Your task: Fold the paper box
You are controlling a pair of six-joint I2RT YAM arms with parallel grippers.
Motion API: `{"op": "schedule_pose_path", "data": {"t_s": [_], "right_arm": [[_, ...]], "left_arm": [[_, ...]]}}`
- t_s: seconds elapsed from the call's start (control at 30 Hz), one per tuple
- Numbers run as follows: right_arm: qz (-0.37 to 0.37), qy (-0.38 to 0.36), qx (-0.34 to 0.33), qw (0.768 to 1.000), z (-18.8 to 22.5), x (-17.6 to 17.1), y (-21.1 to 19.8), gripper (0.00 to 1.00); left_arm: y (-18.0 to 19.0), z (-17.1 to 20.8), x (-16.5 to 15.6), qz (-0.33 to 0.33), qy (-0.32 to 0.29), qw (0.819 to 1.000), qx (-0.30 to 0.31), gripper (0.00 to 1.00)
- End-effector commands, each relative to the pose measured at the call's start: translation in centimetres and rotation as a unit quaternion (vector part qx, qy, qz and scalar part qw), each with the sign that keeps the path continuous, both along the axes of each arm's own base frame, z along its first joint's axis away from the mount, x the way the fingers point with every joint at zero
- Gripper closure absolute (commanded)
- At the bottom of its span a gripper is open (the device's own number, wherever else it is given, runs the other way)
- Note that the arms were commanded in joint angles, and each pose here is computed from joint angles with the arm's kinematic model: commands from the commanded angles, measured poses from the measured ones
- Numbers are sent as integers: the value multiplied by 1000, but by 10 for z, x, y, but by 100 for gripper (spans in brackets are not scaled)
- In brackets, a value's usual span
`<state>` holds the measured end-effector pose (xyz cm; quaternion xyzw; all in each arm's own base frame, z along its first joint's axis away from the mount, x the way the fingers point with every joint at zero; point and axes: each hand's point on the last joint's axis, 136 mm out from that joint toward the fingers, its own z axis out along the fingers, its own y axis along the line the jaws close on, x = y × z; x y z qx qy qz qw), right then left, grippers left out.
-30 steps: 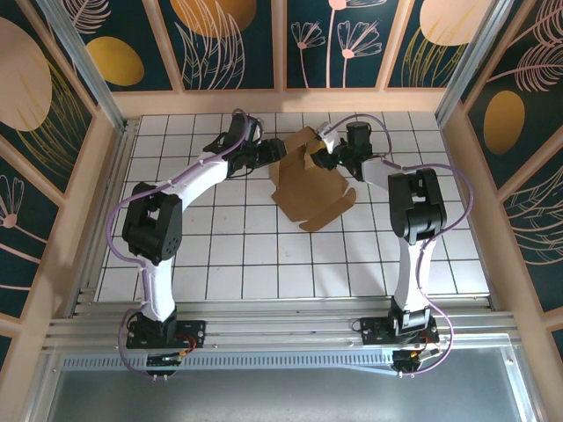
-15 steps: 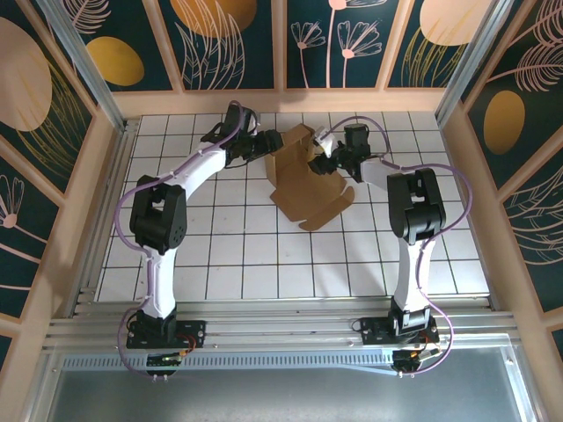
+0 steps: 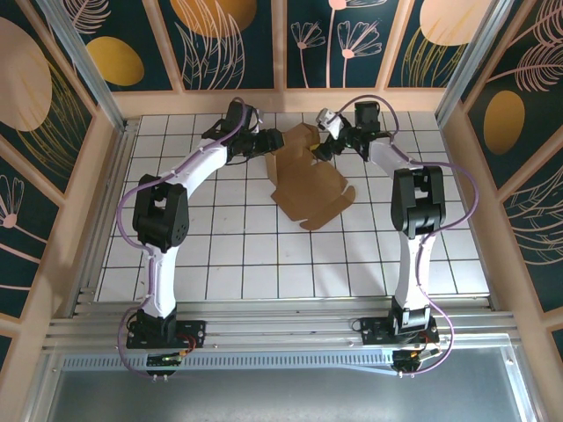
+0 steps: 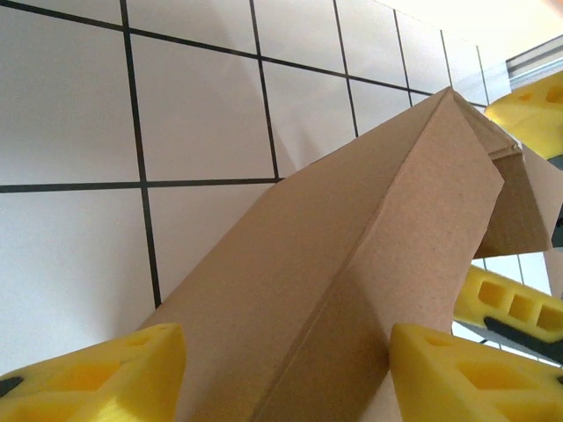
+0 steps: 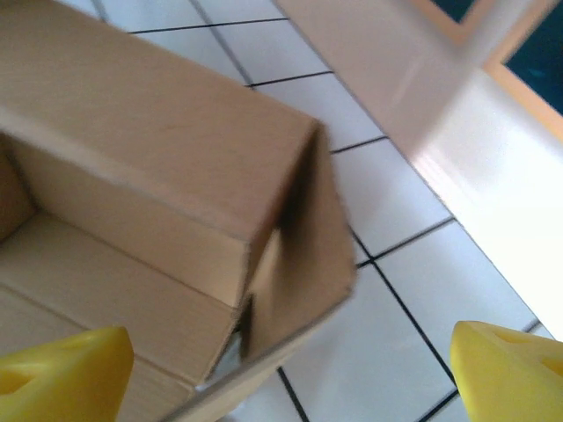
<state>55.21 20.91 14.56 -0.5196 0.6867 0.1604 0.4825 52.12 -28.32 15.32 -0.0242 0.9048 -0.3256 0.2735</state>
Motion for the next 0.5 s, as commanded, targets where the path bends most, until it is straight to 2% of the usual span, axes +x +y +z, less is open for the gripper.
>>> {"op": "schedule_pose_path", "data": {"t_s": [0.0, 0.27, 0.37, 0.47], "right_arm": [[93, 20, 17, 995, 4, -32, 0, 6], [124, 0, 85, 989, 54, -61, -4, 5], [96, -32, 125, 987, 81, -50, -21, 6], [31, -69, 128, 989, 81, -23, -43, 6]], "left_arm": [[6, -30, -8, -7, 39, 999, 35, 38], [3, -29, -6, -6, 38, 999, 28, 40], [4, -30, -6, -5, 39, 999, 31, 41], [3, -31, -5, -5, 40, 999, 29, 41]]}}
